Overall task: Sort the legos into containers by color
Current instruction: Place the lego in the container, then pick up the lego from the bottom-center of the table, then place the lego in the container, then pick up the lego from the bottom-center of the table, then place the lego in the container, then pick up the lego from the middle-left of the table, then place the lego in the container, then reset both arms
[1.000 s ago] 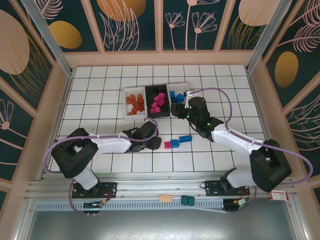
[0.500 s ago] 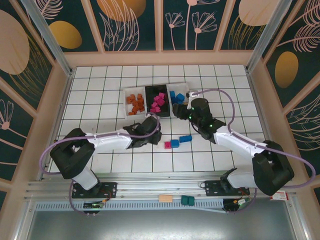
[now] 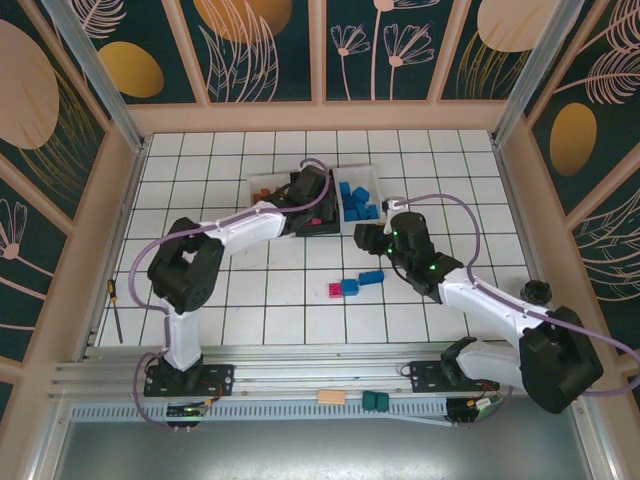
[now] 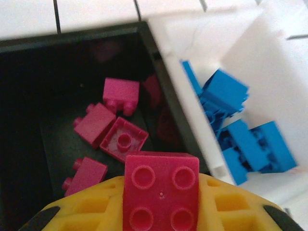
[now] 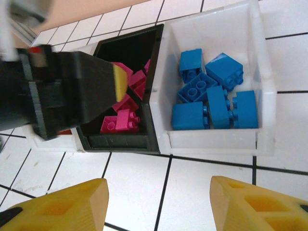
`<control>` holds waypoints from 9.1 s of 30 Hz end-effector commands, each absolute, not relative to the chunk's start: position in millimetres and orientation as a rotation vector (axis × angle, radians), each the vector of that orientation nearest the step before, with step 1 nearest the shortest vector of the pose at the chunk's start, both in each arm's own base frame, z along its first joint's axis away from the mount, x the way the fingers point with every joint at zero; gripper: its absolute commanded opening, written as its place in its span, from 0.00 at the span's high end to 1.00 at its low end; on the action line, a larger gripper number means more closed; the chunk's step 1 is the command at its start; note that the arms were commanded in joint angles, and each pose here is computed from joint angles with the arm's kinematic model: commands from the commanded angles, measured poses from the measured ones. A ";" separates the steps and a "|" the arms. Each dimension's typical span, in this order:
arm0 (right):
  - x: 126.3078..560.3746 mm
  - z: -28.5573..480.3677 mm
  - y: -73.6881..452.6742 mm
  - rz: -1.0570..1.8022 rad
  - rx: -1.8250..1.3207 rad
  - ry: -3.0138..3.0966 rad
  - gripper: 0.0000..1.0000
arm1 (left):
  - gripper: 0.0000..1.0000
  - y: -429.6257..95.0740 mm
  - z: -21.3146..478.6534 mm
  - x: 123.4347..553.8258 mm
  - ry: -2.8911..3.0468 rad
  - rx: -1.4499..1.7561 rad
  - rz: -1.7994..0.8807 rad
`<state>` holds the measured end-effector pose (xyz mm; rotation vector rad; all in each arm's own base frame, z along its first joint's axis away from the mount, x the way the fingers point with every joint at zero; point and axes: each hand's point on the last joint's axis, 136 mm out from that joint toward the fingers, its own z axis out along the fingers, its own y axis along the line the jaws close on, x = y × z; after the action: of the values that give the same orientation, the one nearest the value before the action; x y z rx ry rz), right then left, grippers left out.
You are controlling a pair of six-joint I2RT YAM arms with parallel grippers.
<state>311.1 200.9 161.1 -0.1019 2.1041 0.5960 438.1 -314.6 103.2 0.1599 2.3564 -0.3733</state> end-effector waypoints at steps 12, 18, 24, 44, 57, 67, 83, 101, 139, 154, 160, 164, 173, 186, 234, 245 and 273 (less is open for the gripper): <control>264.9 131.1 253.4 0.679 -0.388 2.226 0.41 | 0.18 -305.9 187.9 439.4 2.218 0.108 -0.553; 244.2 100.4 303.4 0.675 -0.618 2.306 0.41 | 0.02 -280.1 243.7 390.1 2.096 0.067 -0.707; 238.7 64.5 312.1 0.605 -0.688 2.424 0.41 | 0.02 -246.8 229.7 352.3 2.117 0.014 -0.687; 206.1 26.6 285.9 0.240 -0.837 2.566 0.38 | 0.02 -215.1 170.3 321.5 2.222 -0.032 -0.597; 203.4 5.9 279.4 0.108 -0.884 2.588 0.40 | 0.01 -209.3 162.6 317.7 2.242 -0.030 -0.563; 196.2 7.0 275.2 0.116 -0.924 2.591 0.52 | 0.01 -207.8 159.2 317.5 2.248 -0.033 -0.553; 328.2 158.5 316.3 0.517 -0.544 2.174 0.75 | 0.01 -186.3 153.1 308.0 2.239 -0.105 -0.493; 435.8 169.3 320.1 0.455 -0.336 2.150 0.37 | 0.01 -192.2 122.5 288.0 2.311 -0.083 -0.580; 255.7 27.6 206.2 0.286 -0.141 2.581 0.26 | 0.02 -207.3 80.1 283.4 2.391 -0.044 -0.644; 390.7 143.6 227.0 0.355 -0.103 2.255 0.45 | 0.01 -211.7 86.4 282.4 2.379 -0.028 -0.678; 451.8 128.5 232.3 0.358 -0.041 2.258 0.40 | 0.01 -215.7 98.6 277.8 2.360 0.009 -0.718; 477.3 127.6 233.8 0.367 0.002 2.249 0.16 | 0.02 -229.8 106.5 272.2 2.358 0.076 -0.739; 438.4 184.0 193.8 0.403 0.083 2.111 0.08 | 0.07 -314.7 103.1 256.0 2.375 0.359 -0.751; 331.6 169.5 100.8 0.395 0.260 2.095 0.07 | 0.17 -420.7 55.5 204.6 2.436 0.842 -0.614; 315.6 186.2 93.0 0.457 0.290 2.026 0.06 | 0.44 -412.5 161.9 451.6 2.140 0.308 -0.609; 327.0 195.7 101.5 0.473 0.249 2.001 0.01 | 0.01 -307.8 284.2 421.6 1.861 0.078 -0.542; 349.0 235.8 68.0 0.304 0.304 1.759 0.01 | 0.02 18.0 178.6 395.1 1.688 -0.321 0.309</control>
<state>347.5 72.1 218.2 0.3374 1.8346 0.3124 392.1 14.1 169.1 -0.2819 1.7775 0.4030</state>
